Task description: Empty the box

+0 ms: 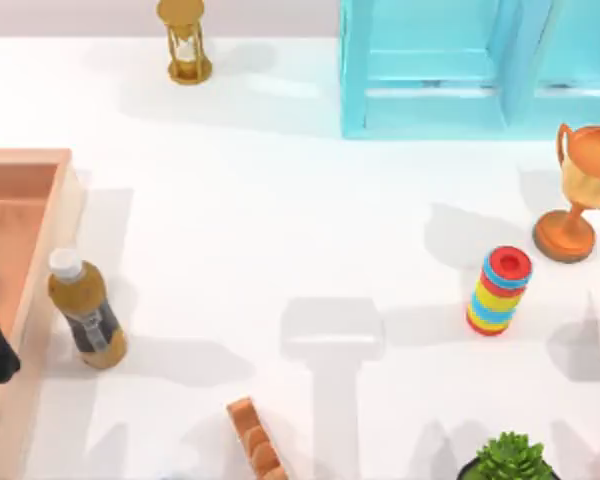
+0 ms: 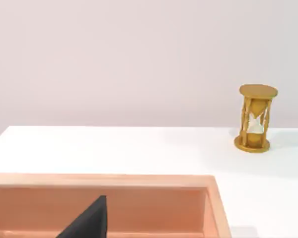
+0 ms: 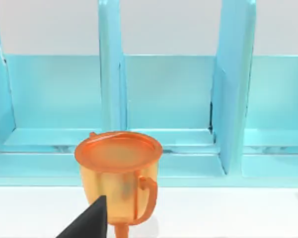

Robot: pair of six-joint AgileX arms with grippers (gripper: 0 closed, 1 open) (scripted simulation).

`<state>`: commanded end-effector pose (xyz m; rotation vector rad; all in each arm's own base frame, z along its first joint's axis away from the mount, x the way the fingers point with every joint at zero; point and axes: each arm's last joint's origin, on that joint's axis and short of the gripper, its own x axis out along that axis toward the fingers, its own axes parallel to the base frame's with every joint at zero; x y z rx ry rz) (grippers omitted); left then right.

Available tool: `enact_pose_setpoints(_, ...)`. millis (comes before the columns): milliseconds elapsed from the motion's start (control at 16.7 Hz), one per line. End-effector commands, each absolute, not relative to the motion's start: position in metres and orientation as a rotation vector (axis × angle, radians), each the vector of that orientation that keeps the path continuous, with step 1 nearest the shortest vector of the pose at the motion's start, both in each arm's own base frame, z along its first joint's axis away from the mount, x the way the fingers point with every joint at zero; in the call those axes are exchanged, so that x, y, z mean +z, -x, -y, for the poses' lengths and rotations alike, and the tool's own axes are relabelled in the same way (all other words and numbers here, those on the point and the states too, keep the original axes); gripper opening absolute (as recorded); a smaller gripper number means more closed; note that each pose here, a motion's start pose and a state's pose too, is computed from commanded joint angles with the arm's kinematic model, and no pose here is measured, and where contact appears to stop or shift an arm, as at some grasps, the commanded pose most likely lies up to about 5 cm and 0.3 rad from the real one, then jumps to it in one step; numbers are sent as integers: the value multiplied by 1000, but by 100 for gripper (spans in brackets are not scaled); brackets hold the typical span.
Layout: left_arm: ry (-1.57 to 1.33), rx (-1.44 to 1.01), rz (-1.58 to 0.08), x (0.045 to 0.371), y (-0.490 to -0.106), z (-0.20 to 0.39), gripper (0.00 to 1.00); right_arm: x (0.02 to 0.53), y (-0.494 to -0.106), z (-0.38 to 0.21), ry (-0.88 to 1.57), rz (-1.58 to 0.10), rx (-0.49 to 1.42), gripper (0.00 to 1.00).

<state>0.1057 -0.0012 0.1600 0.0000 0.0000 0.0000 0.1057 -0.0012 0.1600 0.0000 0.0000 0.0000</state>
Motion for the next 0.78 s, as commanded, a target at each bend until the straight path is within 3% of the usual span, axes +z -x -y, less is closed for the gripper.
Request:
enact_pose_setpoints(240, -11, 14, -33, 165, -106, 0, 100, 160, -106, 1, 0, 0, 0, 100)
enact_pose_setpoints(420, -44, 52, -157, 186, -108, -5, 100, 160, -106, 1, 0, 0, 0, 100)
enact_pose_setpoints(600, -83, 90, -382, 214, -119, -12, 100, 160, -106, 1, 0, 0, 0, 100)
enact_pose_setpoints(780, -102, 105, -710, 233, -146, -25, 100, 160, -106, 1, 0, 0, 0, 100)
